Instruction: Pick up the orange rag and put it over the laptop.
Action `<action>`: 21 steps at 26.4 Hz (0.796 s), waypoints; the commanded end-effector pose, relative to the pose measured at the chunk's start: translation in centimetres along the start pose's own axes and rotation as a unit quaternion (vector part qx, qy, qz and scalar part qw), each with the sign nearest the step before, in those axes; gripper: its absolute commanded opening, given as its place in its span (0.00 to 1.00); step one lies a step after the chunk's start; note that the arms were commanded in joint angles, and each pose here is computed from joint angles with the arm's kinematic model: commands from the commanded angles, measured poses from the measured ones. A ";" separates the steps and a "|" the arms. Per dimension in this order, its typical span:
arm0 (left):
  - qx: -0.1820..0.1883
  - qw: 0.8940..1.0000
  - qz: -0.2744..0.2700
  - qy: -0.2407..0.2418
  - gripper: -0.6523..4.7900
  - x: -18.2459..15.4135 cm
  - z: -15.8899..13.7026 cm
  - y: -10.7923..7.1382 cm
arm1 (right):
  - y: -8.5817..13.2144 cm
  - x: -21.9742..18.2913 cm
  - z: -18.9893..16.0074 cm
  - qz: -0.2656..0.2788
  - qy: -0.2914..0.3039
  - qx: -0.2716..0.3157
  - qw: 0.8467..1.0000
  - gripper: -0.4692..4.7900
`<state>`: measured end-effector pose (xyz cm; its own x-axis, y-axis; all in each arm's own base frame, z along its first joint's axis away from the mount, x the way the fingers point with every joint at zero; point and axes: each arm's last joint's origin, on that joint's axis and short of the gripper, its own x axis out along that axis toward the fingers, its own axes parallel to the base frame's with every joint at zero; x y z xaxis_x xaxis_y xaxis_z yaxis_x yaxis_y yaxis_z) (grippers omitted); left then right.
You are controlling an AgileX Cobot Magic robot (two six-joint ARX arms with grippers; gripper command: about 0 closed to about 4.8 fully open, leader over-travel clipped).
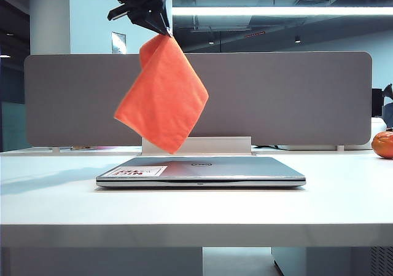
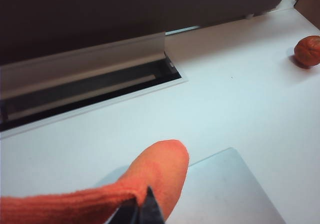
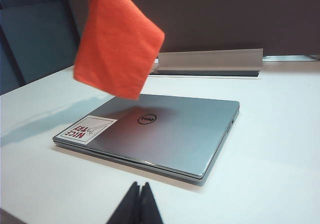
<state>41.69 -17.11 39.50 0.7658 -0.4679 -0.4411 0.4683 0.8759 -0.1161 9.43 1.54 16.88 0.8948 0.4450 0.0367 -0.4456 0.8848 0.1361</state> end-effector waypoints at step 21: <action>0.020 0.953 -0.081 0.291 0.40 9.5 -11.3 -7.5 | 0.0 0.0 0.1 0.004 -0.006 0.001 1.000 0.08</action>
<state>40.63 -26.75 25.98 0.3173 -0.4457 -0.8370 0.5848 0.7868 -0.1973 9.43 1.55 16.89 0.8934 0.4477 0.0380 -0.4484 0.8828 0.1399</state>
